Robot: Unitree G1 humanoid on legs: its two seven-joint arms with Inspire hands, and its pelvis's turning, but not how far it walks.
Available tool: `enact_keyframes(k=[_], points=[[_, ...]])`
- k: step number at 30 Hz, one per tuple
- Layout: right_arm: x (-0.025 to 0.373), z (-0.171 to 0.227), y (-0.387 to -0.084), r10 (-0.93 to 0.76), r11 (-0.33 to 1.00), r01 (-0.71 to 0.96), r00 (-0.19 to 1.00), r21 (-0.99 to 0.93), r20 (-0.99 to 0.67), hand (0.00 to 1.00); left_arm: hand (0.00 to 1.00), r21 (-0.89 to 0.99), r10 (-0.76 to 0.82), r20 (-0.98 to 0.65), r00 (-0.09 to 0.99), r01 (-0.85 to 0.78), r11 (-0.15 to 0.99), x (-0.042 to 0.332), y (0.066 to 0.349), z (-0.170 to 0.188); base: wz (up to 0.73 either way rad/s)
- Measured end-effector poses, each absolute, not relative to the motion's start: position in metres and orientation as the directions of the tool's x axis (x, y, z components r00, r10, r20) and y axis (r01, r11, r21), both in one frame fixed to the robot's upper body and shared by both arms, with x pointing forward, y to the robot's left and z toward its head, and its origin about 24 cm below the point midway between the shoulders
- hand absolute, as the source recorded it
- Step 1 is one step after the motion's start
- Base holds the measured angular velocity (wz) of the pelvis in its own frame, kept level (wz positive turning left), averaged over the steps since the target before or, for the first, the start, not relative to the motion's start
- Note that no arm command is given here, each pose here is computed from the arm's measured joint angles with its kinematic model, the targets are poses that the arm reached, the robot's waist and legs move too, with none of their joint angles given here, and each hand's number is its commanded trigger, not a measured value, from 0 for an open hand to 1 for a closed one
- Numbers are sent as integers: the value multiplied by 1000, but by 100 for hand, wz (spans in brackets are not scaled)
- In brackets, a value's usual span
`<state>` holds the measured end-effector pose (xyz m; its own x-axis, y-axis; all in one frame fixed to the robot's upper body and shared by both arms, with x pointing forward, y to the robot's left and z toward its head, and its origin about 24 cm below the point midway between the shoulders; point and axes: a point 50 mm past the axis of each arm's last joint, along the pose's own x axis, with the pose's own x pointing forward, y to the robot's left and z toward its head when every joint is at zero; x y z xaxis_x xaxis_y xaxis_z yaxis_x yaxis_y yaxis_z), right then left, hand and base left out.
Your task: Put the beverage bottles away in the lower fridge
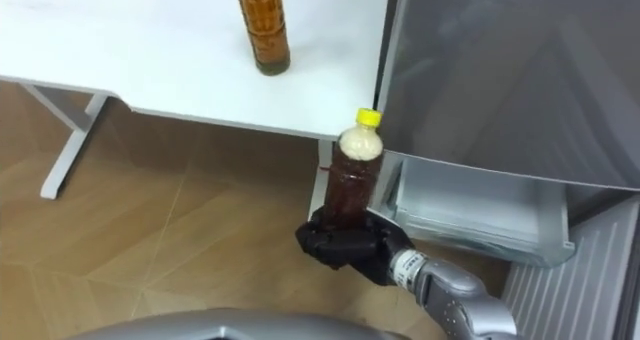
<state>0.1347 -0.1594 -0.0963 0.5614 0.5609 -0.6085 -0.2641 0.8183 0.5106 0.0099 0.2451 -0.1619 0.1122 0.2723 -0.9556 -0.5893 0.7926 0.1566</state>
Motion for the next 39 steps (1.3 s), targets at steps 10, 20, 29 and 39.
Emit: enact_keyframes(k=[10, 20, 29, 39], points=[[112, -121, -183, 434, 887, -97, 512, 452, -741, 100, 0, 136, 214, -965, 153, -409, 903, 13, 239, -164, -2], [108, -127, -189, 334, 919, 8, 518, 395, -788, 100, 0, 147, 213, -956, 200, -301, 942, 27, 237, -163, -1], [99, -135, -195, 242, 897, 208, 510, 391, -826, 100, 0, 158, 216, -954, 208, -262, 952, 28, 237, -163, -2], [114, -129, -199, 121, 667, 530, 617, 524, -778, 100, 0, 180, 230, -948, 218, -228, 957, 23, 236, -163, -1]])
